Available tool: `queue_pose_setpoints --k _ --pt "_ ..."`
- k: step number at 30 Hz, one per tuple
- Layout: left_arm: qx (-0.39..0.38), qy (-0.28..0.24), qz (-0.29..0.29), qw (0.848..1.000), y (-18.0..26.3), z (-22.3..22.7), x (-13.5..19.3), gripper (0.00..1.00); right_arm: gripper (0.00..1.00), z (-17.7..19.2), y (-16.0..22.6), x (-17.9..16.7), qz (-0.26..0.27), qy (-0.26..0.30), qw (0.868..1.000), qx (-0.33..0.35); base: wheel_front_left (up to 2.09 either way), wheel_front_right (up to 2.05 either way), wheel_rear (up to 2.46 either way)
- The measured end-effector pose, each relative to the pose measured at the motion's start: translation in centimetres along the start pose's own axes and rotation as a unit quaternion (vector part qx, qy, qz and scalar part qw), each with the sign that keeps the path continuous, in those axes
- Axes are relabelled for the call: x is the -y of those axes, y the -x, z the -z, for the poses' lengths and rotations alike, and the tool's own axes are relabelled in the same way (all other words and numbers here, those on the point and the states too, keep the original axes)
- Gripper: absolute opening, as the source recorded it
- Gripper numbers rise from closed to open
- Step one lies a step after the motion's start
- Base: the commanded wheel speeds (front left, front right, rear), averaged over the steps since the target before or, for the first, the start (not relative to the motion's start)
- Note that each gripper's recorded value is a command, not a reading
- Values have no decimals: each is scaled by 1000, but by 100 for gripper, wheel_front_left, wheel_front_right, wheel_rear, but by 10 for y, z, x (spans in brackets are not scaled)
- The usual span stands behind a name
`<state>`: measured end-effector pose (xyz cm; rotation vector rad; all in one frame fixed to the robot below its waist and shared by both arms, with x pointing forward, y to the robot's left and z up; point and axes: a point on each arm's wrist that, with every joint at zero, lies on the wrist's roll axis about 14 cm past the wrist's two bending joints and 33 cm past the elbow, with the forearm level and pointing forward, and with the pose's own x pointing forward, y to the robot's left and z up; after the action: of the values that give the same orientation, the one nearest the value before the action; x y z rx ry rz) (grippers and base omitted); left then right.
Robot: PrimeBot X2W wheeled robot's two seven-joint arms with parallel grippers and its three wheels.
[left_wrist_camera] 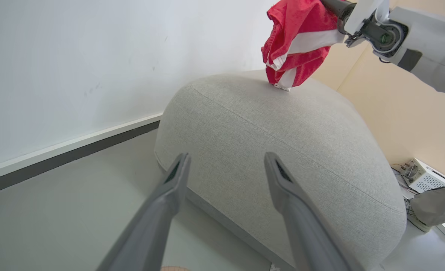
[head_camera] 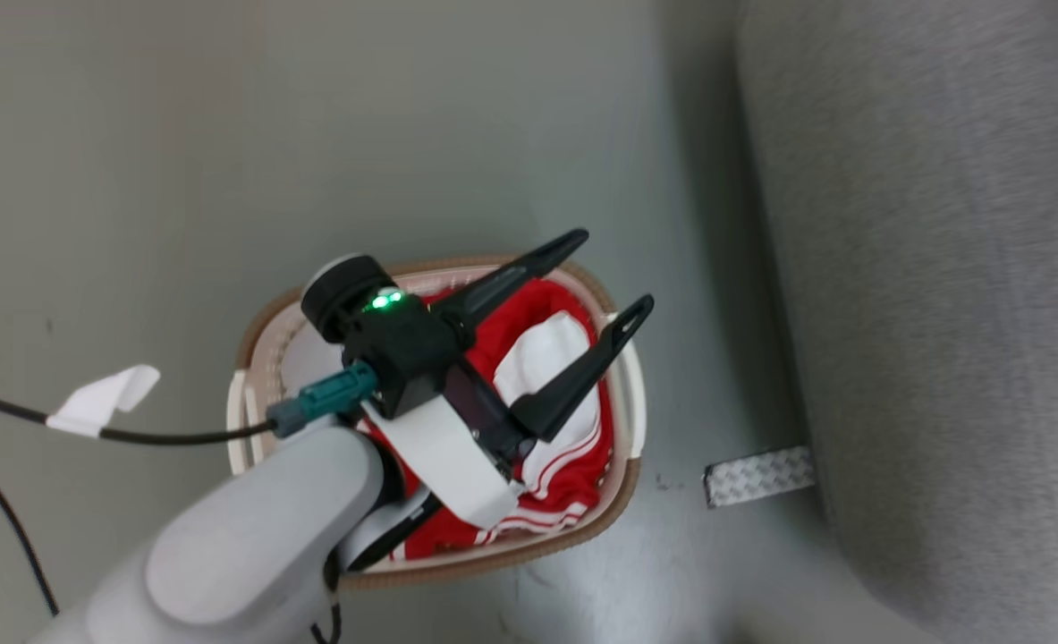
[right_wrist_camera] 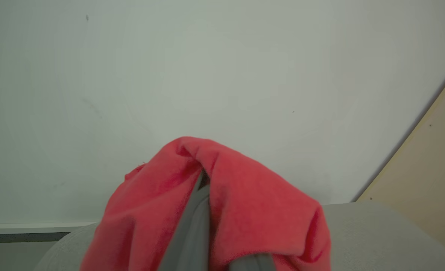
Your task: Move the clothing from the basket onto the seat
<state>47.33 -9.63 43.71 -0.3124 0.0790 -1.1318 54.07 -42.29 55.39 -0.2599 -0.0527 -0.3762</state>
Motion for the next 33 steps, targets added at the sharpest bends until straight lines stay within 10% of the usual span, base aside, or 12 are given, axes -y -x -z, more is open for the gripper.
queue_pose_setpoints --k 15,18,20,33 --pt "-18 26 -67 997 28 43 -53 100 3 152 -11 -57 -53 60 969 -232 0 0 0" --pt "-14 22 -72 997 28 39 -56 100 48 148 -11 -52 -51 65 969 -232 0 0 0" --pt "-9 19 -74 997 27 34 -56 100 100 147 -8 -51 -53 68 968 -237 0 0 0" --pt "4 0 -95 995 32 -2 -42 100 100 124 36 -28 -55 58 962 -262 0 0 0"
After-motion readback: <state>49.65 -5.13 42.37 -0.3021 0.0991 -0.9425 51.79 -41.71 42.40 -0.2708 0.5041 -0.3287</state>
